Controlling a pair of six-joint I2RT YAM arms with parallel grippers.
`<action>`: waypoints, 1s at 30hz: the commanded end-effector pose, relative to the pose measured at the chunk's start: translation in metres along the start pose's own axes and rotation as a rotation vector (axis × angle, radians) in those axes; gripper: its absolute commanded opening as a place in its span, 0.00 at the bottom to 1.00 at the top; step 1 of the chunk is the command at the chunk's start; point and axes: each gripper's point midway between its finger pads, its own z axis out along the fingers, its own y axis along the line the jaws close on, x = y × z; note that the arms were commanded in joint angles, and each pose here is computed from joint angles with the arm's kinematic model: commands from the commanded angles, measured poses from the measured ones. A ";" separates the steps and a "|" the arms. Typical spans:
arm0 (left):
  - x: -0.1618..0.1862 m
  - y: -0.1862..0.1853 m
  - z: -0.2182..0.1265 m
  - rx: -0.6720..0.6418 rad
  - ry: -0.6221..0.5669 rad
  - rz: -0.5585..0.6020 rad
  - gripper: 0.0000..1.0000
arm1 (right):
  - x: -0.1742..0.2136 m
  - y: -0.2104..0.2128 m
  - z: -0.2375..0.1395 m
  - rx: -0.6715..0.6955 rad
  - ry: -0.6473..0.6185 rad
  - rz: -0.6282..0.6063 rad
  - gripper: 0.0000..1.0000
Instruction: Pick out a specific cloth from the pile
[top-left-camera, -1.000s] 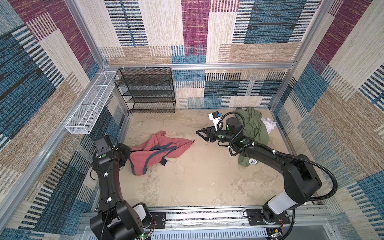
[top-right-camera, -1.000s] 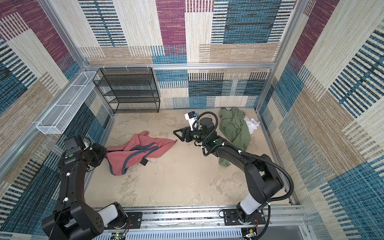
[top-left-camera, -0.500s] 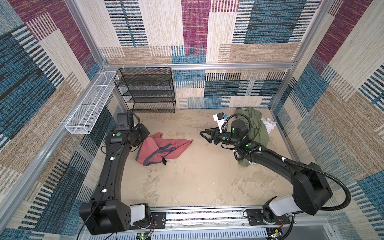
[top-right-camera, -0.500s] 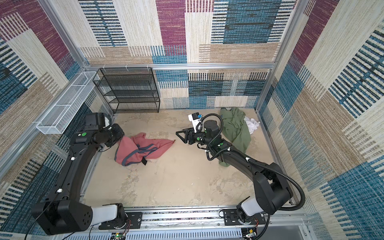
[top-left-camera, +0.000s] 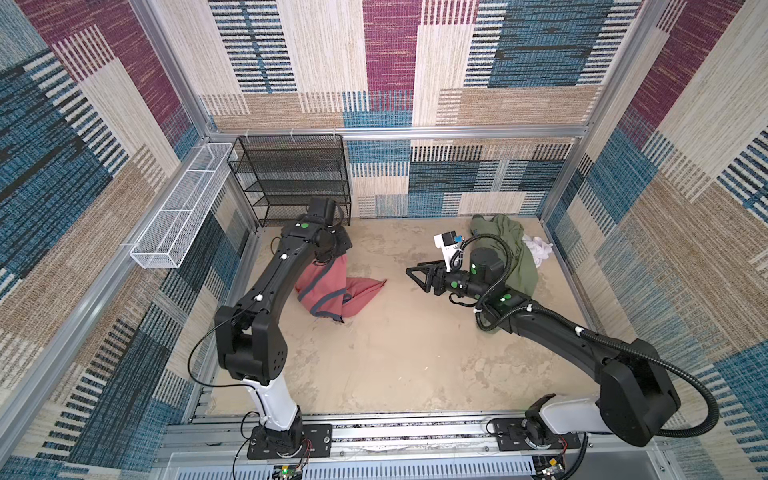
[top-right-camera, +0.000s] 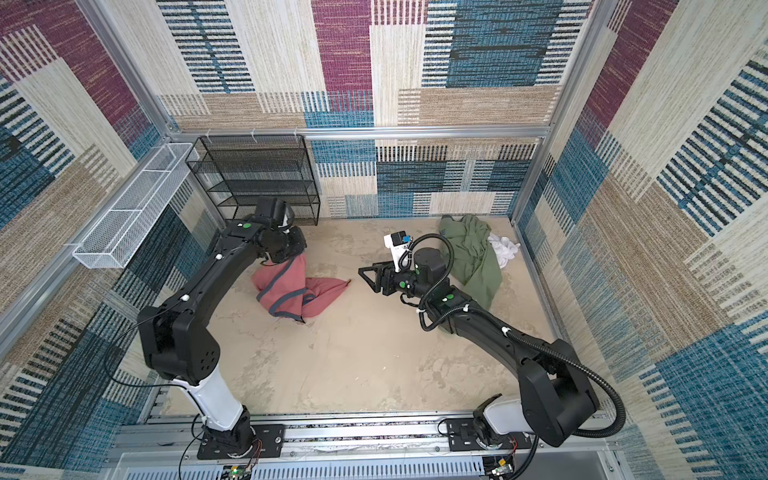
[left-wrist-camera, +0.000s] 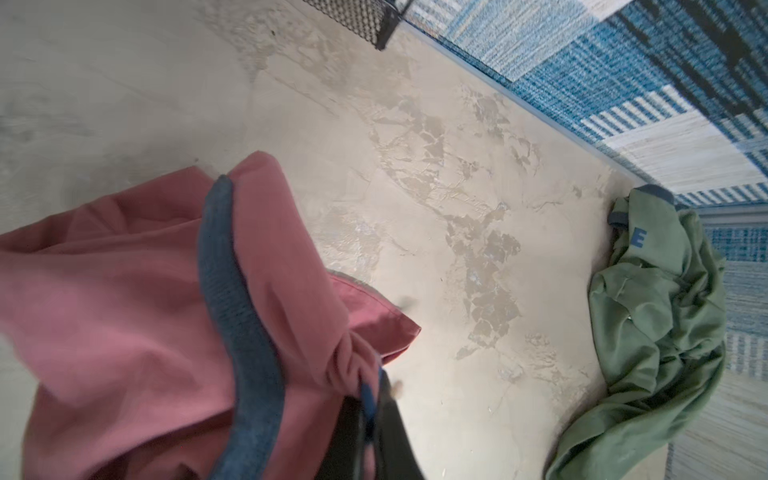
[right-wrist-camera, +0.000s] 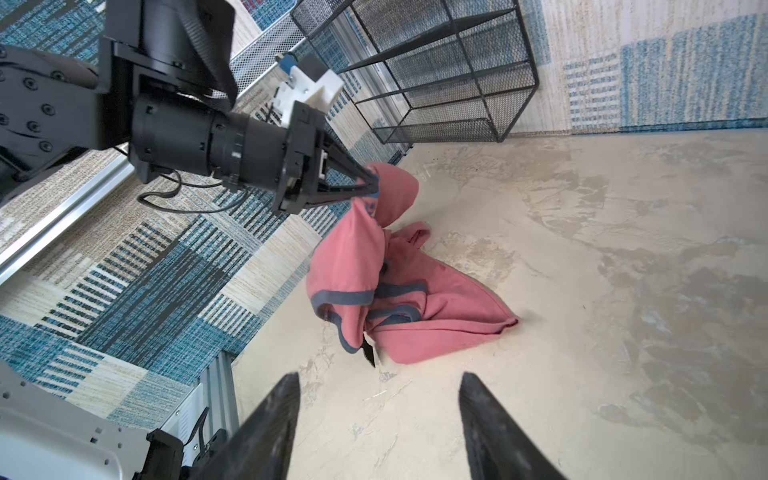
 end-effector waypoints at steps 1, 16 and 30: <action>0.009 -0.017 0.024 0.017 0.026 0.035 0.00 | 0.001 -0.005 -0.004 0.029 -0.007 0.006 0.64; 0.085 -0.041 0.119 0.079 0.196 0.033 0.30 | 0.019 -0.016 -0.009 0.074 0.017 0.033 0.64; 0.080 0.004 0.027 -0.059 0.099 0.167 0.60 | 0.010 -0.008 -0.015 0.067 0.012 0.024 0.64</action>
